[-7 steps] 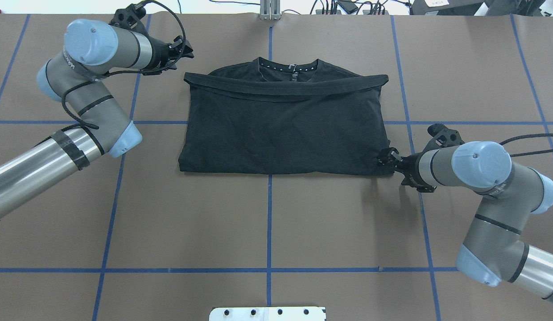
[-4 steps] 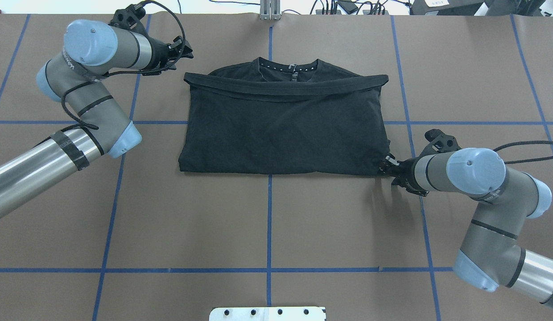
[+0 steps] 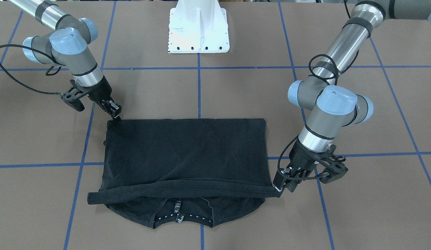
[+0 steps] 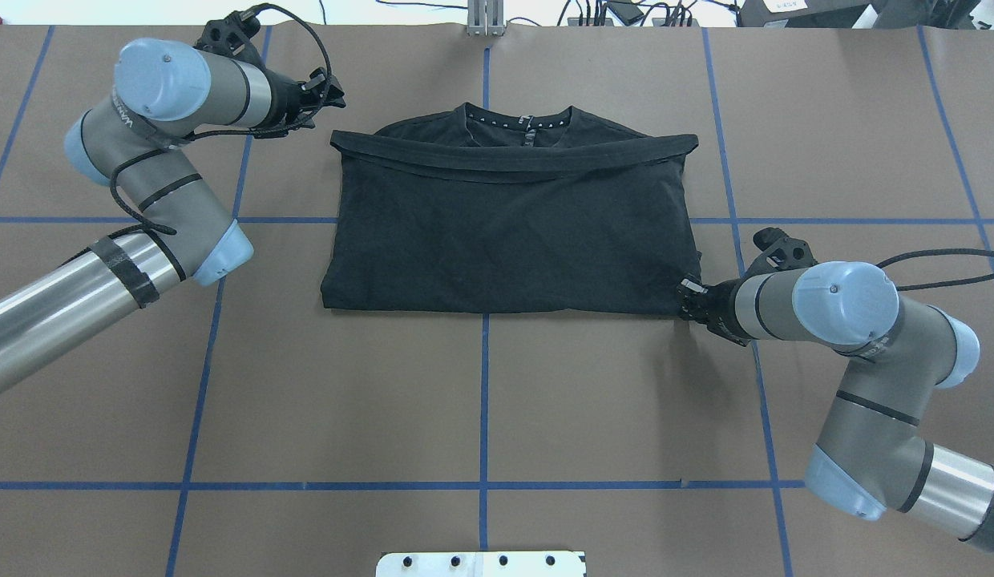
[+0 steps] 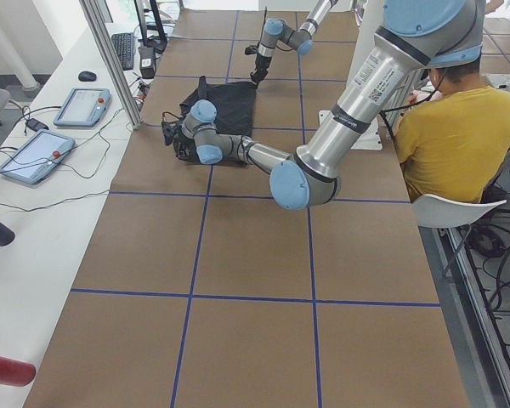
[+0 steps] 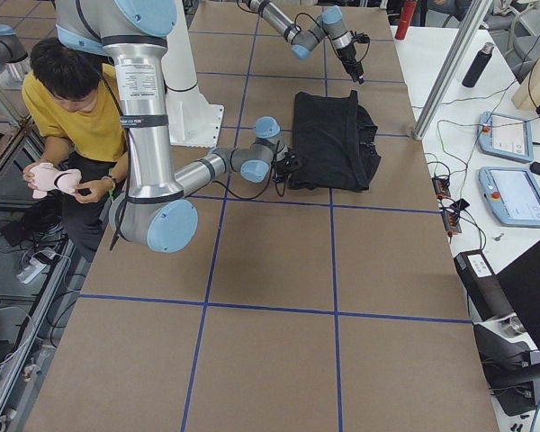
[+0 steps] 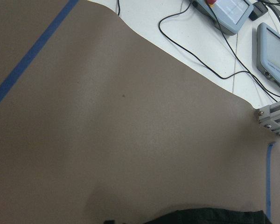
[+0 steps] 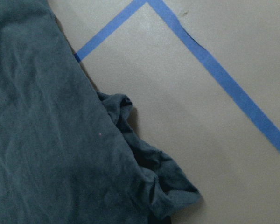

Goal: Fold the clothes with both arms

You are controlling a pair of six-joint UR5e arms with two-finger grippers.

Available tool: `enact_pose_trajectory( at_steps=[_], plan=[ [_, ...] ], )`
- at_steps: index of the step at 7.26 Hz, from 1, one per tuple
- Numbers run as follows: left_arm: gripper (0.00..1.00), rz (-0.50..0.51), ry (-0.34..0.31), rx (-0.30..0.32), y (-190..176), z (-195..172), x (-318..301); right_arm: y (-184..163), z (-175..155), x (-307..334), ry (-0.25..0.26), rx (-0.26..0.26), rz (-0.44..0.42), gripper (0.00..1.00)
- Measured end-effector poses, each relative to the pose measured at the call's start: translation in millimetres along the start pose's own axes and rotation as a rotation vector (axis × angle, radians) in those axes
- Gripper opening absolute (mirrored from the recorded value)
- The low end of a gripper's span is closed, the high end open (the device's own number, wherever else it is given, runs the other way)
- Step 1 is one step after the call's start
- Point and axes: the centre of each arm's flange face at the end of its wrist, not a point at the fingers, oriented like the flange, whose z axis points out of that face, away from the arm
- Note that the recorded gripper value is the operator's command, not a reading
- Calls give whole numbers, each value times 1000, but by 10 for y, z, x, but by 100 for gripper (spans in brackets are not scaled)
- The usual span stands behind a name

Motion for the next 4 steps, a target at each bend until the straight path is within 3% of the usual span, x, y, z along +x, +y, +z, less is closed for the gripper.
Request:
enact_pose_trajectory(
  at_steps=[2, 4],
  plan=[
    [67, 0, -1, -2, 13, 7, -2, -11, -232, 89, -14, -11, -1, 0],
    [67, -3, 8, -2, 20, -14, 39, 180, -754, 377, -27, -57, 17, 0]
  ],
)
